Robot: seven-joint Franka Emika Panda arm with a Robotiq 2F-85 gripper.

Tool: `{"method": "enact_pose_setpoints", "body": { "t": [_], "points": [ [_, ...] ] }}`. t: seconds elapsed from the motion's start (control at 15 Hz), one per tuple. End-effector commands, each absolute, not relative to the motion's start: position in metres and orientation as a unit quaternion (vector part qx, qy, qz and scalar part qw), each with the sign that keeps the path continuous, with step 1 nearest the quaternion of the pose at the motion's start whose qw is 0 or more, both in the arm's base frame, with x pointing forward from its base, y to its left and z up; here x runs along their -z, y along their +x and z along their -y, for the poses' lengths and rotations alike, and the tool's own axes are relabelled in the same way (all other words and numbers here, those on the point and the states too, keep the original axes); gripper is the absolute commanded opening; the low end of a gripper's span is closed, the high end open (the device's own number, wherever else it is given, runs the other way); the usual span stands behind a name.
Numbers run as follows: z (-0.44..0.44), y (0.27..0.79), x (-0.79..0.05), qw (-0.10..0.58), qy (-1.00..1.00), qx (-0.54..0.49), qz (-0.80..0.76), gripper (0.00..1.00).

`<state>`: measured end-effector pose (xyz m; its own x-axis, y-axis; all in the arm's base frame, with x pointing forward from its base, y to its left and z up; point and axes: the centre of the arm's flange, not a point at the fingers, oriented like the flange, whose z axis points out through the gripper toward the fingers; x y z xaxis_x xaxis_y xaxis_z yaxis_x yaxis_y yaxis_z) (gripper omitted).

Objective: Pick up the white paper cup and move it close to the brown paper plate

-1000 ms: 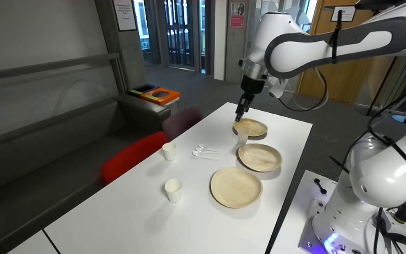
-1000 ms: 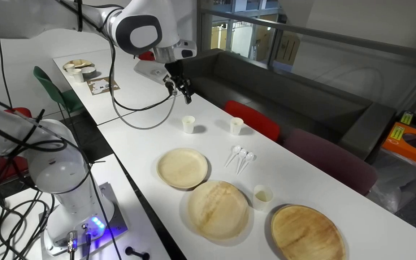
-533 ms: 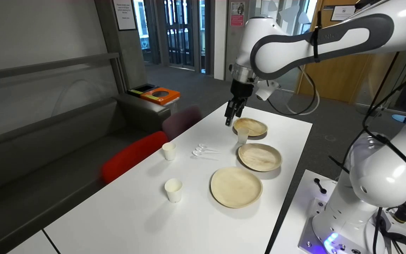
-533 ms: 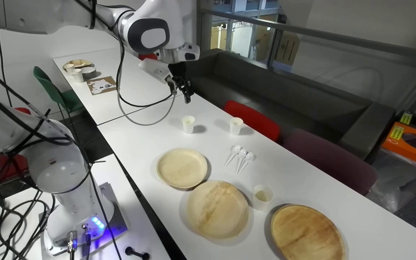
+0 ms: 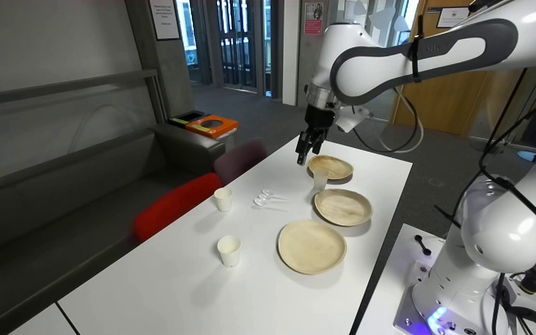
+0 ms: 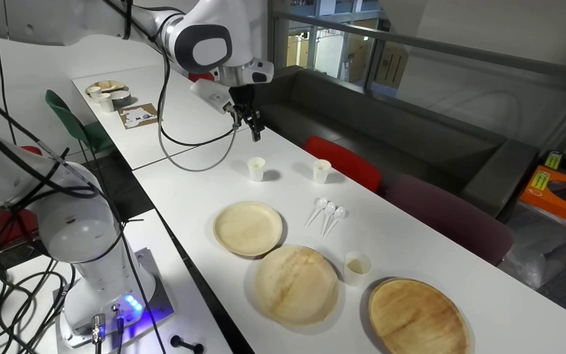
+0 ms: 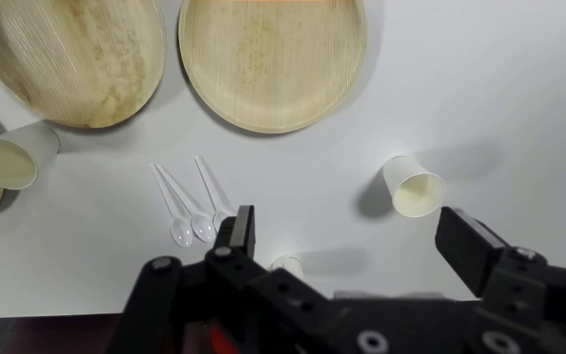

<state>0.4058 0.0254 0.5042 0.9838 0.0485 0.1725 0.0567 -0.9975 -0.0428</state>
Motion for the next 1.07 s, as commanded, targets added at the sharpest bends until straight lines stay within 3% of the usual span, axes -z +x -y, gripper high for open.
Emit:
{"method": "enact_pose_setpoints", "body": {
  "t": [0.0,0.6,1.0],
  "points": [
    [-0.047,0.439,-0.494,0.007,-0.996,0.088,-0.029,1.0],
    [-0.123,0.507,-0.439,-0.024,-0.997,0.055,-0.057,1.0],
    [-0.129,0.549,-0.396,-0.007,-1.0,0.022,-0.009,1.0]
  ]
}}
